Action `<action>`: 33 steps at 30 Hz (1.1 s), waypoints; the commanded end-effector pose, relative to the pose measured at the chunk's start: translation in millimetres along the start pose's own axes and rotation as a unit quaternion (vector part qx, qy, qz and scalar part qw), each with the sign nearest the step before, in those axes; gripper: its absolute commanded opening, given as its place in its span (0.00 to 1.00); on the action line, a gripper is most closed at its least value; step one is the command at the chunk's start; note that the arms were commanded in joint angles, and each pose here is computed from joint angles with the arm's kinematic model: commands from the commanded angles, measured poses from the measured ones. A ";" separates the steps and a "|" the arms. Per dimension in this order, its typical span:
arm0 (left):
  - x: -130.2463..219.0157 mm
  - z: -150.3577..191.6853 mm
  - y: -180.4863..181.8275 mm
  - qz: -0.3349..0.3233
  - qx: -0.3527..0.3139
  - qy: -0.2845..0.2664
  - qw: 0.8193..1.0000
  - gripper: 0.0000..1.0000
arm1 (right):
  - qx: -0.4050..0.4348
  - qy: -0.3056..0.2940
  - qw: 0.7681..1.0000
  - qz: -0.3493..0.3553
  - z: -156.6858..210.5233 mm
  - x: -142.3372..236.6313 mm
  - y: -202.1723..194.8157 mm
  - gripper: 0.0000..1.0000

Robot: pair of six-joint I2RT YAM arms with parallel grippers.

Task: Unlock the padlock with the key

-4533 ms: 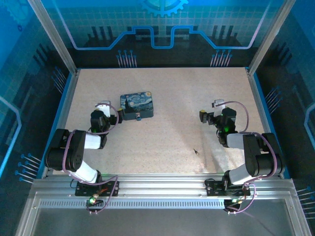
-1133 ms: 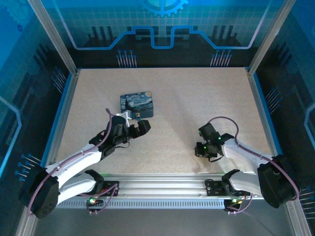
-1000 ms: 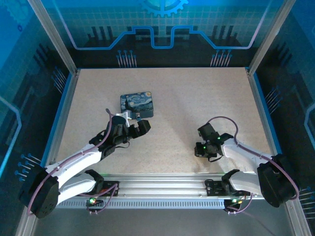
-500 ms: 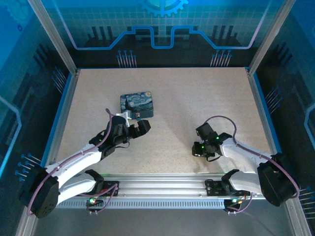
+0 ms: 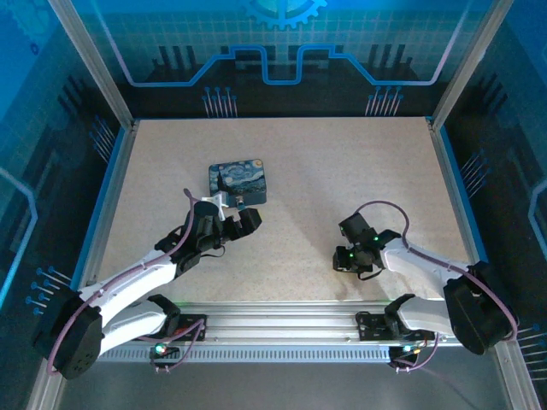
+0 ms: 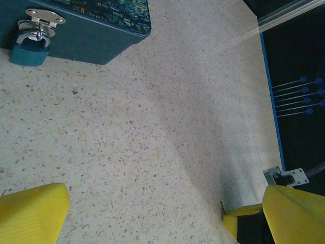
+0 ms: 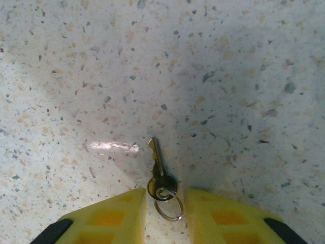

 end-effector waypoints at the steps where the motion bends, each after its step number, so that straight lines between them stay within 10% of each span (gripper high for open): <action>1: -0.5 -0.6 -2.1 0.002 -0.002 -0.009 1.000 0.99 | 0.000 0.003 1.000 -0.006 -3.4 -2.4 6.8 0.29; 17: 1.7 -1.4 -3.4 0.004 -0.002 -0.011 1.000 0.99 | 0.010 -0.001 1.000 0.003 -5.1 -2.3 9.8 0.07; 33: 6.9 0.4 -37.0 0.075 0.060 0.034 0.995 0.99 | 0.090 -0.162 0.978 -0.092 -33.1 41.5 39.2 0.00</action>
Point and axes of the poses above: each hand's point on the last joint's axis, 136 mm out from that joint toward the fingers, its own x axis back along the fingers, its own y axis along the line the jaws close on, z = x × y, the point moved 6 cm from there along x, back along the fingers, and after that the axes turned 13 degrees about x, right-handed, at the moved point
